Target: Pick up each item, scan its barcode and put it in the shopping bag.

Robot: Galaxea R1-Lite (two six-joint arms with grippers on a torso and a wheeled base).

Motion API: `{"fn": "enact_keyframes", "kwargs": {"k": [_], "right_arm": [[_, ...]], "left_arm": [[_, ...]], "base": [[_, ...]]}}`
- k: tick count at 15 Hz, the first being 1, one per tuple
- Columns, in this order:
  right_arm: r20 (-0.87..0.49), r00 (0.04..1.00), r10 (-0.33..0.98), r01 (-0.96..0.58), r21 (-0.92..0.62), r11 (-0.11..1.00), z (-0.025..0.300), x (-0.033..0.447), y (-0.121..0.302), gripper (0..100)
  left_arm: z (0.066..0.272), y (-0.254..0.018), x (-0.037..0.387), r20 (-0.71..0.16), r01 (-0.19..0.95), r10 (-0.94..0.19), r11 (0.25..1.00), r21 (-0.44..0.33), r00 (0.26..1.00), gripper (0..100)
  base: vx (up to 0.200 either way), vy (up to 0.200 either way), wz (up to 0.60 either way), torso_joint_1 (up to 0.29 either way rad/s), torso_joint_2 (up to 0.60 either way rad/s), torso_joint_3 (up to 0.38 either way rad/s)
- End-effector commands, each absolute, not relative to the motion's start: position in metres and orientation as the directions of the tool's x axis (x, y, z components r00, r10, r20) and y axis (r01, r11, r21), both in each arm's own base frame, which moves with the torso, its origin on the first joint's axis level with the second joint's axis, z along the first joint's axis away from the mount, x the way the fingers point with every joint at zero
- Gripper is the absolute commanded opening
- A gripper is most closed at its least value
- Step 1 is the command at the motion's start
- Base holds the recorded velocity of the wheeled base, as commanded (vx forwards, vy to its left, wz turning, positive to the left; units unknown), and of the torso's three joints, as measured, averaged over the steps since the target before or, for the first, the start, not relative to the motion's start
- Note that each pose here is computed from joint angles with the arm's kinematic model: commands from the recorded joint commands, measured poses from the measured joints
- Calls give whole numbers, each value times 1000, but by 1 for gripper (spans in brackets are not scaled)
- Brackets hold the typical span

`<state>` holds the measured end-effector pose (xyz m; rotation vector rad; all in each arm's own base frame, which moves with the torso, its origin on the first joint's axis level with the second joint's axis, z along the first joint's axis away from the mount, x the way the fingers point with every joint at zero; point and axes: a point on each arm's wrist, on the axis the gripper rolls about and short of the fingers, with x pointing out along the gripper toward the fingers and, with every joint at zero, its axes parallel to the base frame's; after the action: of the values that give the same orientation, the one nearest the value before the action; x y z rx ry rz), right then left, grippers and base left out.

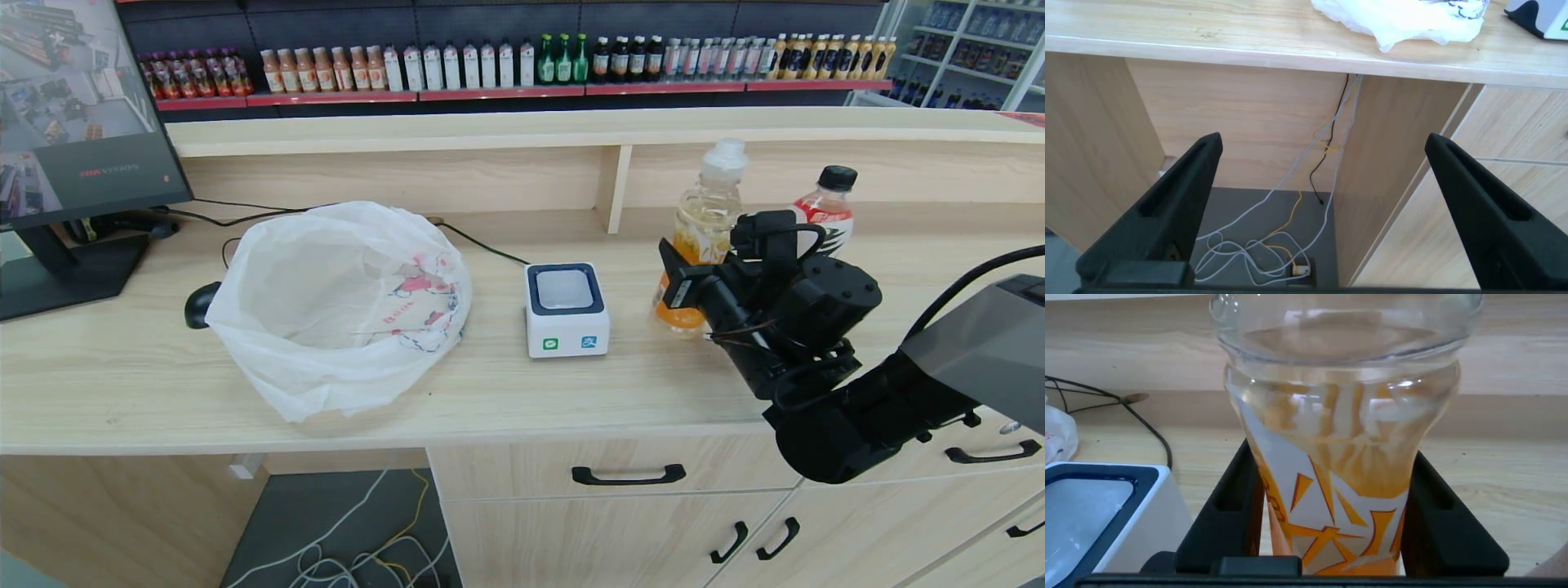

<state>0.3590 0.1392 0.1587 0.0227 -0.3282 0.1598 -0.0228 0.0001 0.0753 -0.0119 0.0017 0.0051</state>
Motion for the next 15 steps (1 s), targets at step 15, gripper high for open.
{"fn": "enact_keyframes", "kwargs": {"k": [15], "right_arm": [[389, 897, 208, -231, 13, 973, 197, 310, 144, 0]], "left_arm": [[75, 0, -23, 0, -6, 6, 1000, -15, 1000, 100]], "base": [[0, 0, 0, 0, 0, 0]]}}
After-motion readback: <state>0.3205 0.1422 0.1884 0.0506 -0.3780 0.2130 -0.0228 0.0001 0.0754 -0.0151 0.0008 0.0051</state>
